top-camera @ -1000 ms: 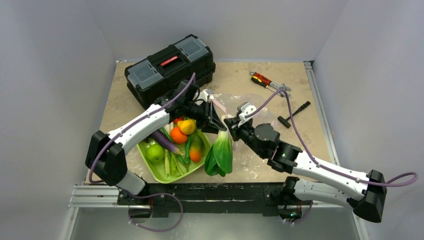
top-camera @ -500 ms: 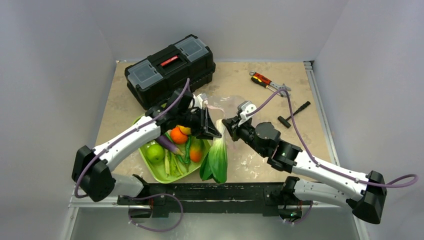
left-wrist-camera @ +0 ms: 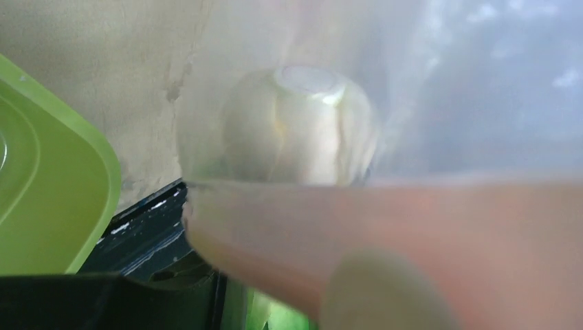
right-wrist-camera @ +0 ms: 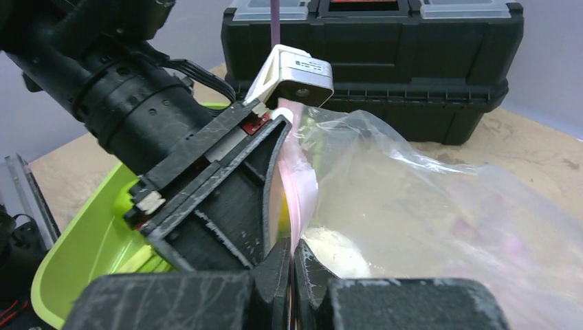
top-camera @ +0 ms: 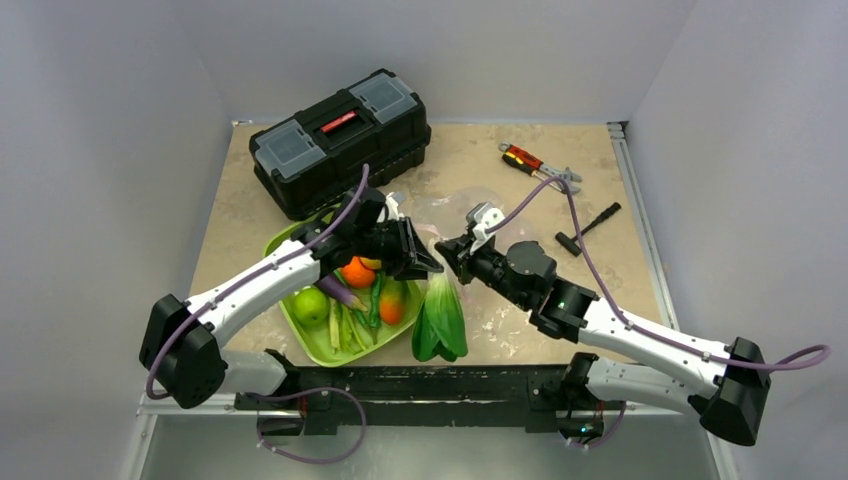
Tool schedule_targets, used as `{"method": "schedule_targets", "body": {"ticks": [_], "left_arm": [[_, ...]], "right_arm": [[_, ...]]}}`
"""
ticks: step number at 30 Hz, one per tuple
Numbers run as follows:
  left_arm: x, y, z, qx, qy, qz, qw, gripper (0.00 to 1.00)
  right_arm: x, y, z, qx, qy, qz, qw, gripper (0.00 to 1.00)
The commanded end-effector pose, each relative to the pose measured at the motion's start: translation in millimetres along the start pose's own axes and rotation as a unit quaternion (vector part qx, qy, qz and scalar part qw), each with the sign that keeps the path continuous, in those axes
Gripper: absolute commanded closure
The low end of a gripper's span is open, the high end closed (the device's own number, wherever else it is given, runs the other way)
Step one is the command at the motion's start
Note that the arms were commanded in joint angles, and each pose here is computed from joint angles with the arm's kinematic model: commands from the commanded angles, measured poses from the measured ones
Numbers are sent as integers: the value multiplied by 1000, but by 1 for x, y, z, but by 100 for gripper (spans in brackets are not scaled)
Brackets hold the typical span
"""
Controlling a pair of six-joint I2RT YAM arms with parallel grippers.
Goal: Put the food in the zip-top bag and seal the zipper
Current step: Place the fake vegetable in the zipper food storage bag.
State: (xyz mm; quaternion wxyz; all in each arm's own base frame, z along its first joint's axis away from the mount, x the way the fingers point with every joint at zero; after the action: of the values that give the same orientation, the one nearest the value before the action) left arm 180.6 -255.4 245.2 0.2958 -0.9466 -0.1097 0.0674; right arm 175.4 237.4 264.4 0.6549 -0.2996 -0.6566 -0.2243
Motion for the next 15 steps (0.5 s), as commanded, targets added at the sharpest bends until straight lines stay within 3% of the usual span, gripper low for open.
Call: {"method": "schedule_targets", "body": {"ticks": [1,5,15], "left_arm": [[16,4,-15,-60,-75,-62,993,95],[22,10,-17,-90,-81,-79,990,88],[18,-17,-7,-24,5,-166,986,79]], "right_arm": [[10,-4,2,10,5,-25,1000,100],[5,3,2,4,4,-12,1000,100],[-2,13,12,22,56,0,998,100]]}}
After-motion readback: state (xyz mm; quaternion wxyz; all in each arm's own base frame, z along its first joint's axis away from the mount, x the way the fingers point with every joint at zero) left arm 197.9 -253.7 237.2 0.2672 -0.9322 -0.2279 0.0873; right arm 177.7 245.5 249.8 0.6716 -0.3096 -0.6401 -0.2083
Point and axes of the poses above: each gripper's point midway between its finger pads, its own y axis out along the fingers, its own z axis along the line the jaws close on, x = y × z, the point moved 7 cm from there along -y, back along the fingers, and after that the axes turned 7 degrees about -y, right-handed, at the moved point
